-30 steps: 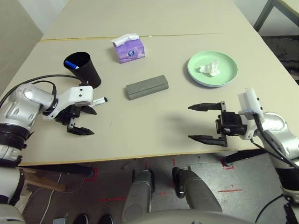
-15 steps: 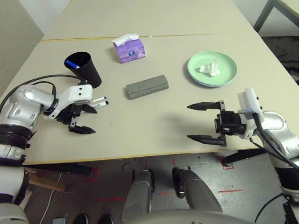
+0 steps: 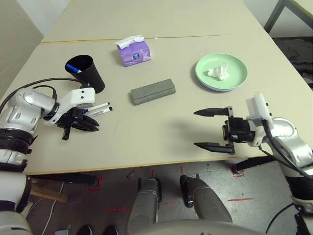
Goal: Organize and tidy the items on the table.
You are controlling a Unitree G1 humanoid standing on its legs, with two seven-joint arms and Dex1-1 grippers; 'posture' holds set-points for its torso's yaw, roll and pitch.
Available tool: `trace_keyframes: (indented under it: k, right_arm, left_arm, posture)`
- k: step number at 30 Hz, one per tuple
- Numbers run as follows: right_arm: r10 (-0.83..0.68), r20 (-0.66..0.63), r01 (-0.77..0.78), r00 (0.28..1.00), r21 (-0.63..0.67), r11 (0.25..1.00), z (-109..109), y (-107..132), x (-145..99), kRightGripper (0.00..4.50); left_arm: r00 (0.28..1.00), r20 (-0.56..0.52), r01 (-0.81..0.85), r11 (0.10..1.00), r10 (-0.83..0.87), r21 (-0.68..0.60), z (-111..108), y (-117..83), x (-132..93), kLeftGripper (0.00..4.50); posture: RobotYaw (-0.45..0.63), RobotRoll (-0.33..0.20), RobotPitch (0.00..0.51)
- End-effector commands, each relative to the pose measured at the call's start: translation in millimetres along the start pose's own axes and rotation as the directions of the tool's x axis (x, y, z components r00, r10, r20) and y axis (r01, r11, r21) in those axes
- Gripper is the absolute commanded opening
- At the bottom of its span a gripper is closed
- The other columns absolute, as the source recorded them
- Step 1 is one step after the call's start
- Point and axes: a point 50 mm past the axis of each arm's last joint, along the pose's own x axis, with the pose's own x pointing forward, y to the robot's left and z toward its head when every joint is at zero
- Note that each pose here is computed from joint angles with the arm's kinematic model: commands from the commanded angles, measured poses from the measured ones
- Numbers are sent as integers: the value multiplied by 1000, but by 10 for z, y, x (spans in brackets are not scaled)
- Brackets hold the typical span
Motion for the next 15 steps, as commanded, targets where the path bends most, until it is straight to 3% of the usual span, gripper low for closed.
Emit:
trace_keyframes:
  k: [1, 7, 11, 15]
  right_arm:
    - [14, -1, -14, 1000, -8, 1000, -11, 5, 33, 4500]
    - [18, -2, -18, 1000, -12, 1000, -19, -7, 40, 4500]
    - [25, -7, -25, 1000, -8, 1000, -32, 4, 45, 4500]
    - [24, -4, -24, 1000, -9, 1000, -43, -22, 55, 4500]
  left_arm:
    - [1000, -13, 18, 1000, -18, -23, -38, -10, 12, 13]
    - [1000, 16, 10, 999, -10, -36, -3, -1, -4, 13]
    - [999, 49, 2, 998, 1, -58, 85, -1, -134, 895]
    - [995, 24, -100, 993, 102, -58, 192, 64, -555, 2259]
  posture:
    - [-124, 0, 193]
    - [-118, 0, 194]
    - [-110, 0, 197]
    - [-100, 0, 196]
